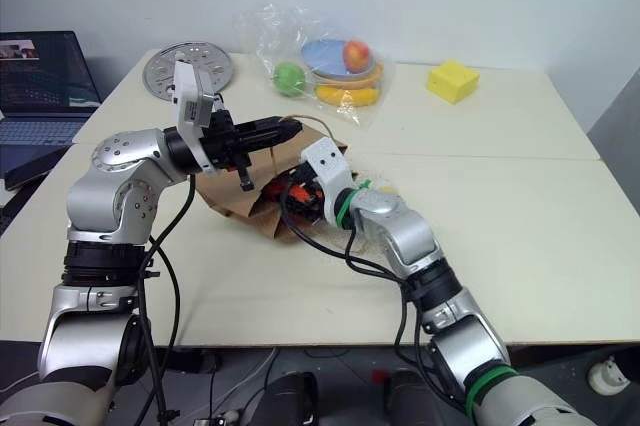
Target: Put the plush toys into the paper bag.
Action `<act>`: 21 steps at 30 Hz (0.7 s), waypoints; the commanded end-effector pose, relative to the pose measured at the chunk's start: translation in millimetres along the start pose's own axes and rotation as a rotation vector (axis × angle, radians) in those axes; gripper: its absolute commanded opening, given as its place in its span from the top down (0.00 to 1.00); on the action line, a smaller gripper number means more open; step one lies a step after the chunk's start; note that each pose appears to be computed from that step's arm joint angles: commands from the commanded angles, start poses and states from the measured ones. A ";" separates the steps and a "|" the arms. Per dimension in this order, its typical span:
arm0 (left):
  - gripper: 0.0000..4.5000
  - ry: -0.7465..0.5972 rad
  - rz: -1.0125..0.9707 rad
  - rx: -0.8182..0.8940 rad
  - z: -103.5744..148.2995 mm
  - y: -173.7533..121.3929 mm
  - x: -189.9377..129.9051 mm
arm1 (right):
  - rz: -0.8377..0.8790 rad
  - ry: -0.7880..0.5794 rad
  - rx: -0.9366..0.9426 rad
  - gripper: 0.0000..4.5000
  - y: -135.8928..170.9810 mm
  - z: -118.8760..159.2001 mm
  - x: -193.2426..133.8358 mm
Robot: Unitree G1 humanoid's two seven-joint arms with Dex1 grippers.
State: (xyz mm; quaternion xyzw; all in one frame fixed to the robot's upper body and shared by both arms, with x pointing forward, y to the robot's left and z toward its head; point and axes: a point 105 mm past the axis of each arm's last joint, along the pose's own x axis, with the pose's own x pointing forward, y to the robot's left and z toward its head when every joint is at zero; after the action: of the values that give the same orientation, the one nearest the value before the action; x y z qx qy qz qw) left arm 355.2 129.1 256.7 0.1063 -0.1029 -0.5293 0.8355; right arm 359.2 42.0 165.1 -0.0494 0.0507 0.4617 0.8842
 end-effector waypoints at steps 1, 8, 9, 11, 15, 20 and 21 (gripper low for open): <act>1.00 -0.024 -0.008 0.040 11.2 -1.4 2.3 | -0.032 -0.106 -0.031 0.01 -4.7 25.9 -22.6; 1.00 -0.016 0.000 0.041 10.4 0.1 -1.5 | -0.251 -0.130 -0.078 0.01 -32.0 22.8 -94.9; 1.00 -0.015 0.000 0.041 10.2 0.0 -1.4 | -0.297 -0.107 -0.086 0.01 -37.4 15.7 -105.1; 1.00 -0.015 -0.001 0.040 9.7 -0.4 -1.1 | -0.371 -0.053 -0.091 0.01 -45.8 0.0 -119.2; 1.00 -0.017 -0.004 0.039 9.3 -0.8 0.5 | -0.448 0.053 -0.080 0.01 -53.4 -33.2 -126.8; 1.00 -0.017 -0.011 0.037 9.4 -1.6 2.8 | -0.468 0.110 -0.061 0.01 -57.3 -61.0 -117.4; 1.00 -0.017 -0.012 0.038 9.4 -1.7 2.8 | -0.466 0.104 -0.048 0.01 -57.6 -61.6 -115.9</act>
State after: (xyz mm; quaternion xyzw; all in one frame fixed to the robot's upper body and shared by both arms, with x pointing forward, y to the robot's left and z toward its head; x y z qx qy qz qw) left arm 355.4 128.3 254.1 0.1044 -0.0997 -0.5304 0.8354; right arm 335.5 -92.8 110.8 -0.1070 0.1001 0.2481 0.9576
